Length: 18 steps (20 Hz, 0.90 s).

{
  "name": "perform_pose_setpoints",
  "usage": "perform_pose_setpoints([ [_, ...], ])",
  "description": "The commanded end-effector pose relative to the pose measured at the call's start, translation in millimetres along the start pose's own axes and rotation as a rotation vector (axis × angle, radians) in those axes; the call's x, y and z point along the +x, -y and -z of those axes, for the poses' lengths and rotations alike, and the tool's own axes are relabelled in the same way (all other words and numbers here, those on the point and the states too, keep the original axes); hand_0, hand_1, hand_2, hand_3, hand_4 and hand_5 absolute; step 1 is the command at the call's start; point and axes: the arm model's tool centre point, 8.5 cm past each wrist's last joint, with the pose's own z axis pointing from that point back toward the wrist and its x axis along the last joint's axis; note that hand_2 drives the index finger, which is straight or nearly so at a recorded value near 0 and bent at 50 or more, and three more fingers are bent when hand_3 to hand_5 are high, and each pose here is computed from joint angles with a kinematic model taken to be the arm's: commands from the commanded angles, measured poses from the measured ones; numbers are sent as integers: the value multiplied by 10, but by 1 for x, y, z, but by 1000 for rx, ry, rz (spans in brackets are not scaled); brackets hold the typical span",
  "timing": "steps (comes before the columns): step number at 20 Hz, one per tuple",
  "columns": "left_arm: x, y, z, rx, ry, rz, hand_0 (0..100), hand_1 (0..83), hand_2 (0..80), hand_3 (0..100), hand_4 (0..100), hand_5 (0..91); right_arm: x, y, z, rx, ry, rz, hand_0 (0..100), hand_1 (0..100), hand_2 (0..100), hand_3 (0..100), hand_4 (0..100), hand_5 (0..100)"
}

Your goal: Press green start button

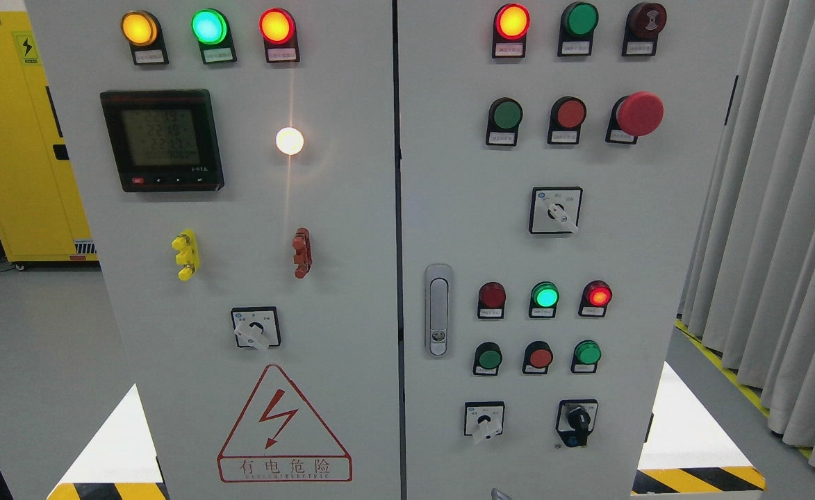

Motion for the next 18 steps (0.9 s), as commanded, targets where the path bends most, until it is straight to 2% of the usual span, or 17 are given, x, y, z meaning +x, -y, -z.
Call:
perform_pose_setpoints([
  [1, 0, 0, 0, 0, 0, 0, 120, 556, 0, 0, 0, 0, 2, 4, 6, 0, 13, -30, 485, 720, 0, 158, 250, 196],
  [2, 0, 0, 0, 0, 0, 0, 120, 556, 0, 0, 0, 0, 2, 6, 8, 2, 19, -58, 419, 748, 0, 200, 290, 216],
  [3, 0, 0, 0, 0, 1, 0, 120, 556, 0, 0, 0, 0, 3, 9, 10, 5, 29, -99, 412, 759, 0, 223, 315, 228],
  [4, 0, 0, 0, 0, 0, 0, 120, 556, 0, 0, 0, 0, 3, 13, 12, 8, 35, -149, 406, 779, 0, 319, 408, 300],
  [5, 0, 0, 0, 0, 0, 0, 120, 556, 0, 0, 0, 0, 4, 19, 15, 5, 47, -214, 426, 793, 0, 468, 588, 503],
  [6, 0, 0, 0, 0, 0, 0, 120, 556, 0, 0, 0, 0, 8, 25, 20, 2, 67, -283, 454, 819, 0, 575, 716, 676],
  [7, 0, 0, 0, 0, 0, 0, 120, 556, 0, 0, 0, 0, 10, 32, 24, -5, 79, -349, 474, 834, 0, 620, 752, 738],
  [9, -1, 0, 0, 0, -2, 0, 120, 556, 0, 0, 0, 0, 15, 45, 30, -30, 103, -438, 568, 870, 0, 807, 916, 927],
  [11, 0, 0, 0, 0, 1, 0, 120, 556, 0, 0, 0, 0, 18, 52, 36, -55, 120, -500, 572, 878, 0, 876, 987, 986],
  [15, 0, 0, 0, 0, 0, 0, 120, 556, 0, 0, 0, 0, 22, 69, 49, -58, 140, -704, 529, 888, 0, 920, 1000, 1000],
  [18, 0, 0, 0, 0, -1, 0, 120, 556, 0, 0, 0, 0, 28, 84, 69, -68, 164, -843, 598, 912, 0, 925, 1000, 1000],
])
